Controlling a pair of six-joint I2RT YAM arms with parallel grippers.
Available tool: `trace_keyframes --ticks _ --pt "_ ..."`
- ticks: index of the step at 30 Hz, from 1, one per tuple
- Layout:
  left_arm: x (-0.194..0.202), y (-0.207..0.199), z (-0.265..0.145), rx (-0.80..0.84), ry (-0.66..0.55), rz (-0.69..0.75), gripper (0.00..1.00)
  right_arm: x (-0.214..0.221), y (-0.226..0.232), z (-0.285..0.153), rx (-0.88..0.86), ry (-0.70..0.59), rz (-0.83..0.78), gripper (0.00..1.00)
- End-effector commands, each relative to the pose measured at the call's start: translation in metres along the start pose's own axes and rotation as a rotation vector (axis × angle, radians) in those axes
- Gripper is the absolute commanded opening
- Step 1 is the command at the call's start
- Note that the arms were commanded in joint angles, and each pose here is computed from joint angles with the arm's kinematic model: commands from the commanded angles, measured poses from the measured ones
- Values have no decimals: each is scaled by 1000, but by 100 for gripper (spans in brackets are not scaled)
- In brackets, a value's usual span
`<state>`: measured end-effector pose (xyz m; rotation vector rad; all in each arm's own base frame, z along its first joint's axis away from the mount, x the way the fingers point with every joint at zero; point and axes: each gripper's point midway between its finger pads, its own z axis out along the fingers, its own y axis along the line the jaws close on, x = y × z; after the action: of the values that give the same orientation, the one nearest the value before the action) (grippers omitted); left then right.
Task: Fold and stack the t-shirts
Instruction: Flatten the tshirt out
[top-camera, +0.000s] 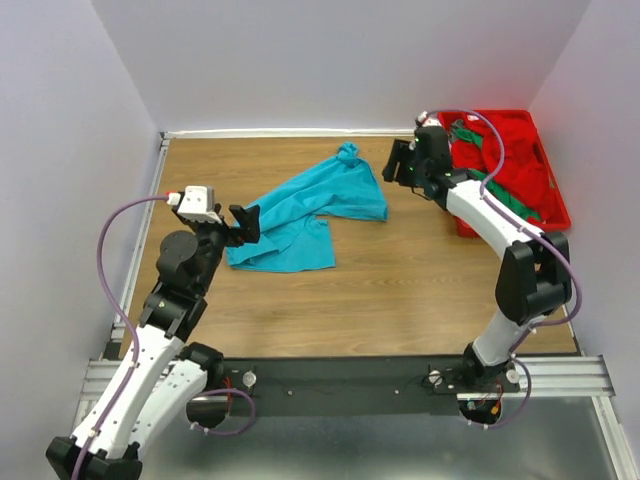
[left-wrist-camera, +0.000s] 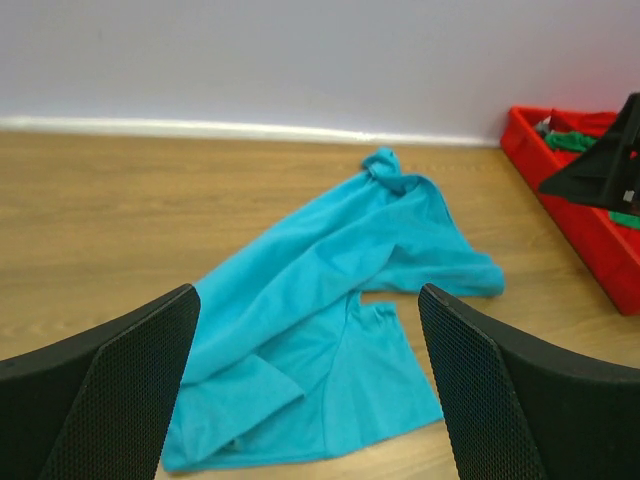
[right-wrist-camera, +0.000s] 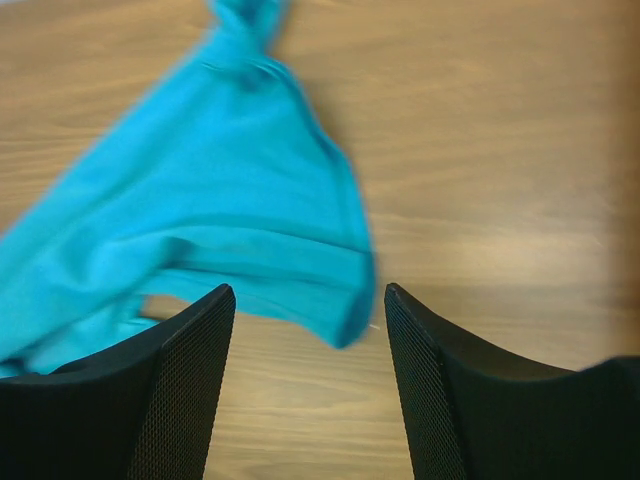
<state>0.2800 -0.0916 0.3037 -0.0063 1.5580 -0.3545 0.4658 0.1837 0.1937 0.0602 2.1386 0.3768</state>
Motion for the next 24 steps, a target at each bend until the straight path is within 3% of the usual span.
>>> trace_keyframes --ticks 1,9,18,24 --pt "19 4 5 -49 73 -86 99 52 -45 21 54 144 12 70" --pt "50 15 8 -116 146 -126 99 85 -43 62 -68 227 74 68" --pt "48 20 11 -141 139 -106 99 116 -41 97 -113 320 111 69" --pt "46 21 14 -129 137 -110 98 119 -19 85 -247 347 84 48"
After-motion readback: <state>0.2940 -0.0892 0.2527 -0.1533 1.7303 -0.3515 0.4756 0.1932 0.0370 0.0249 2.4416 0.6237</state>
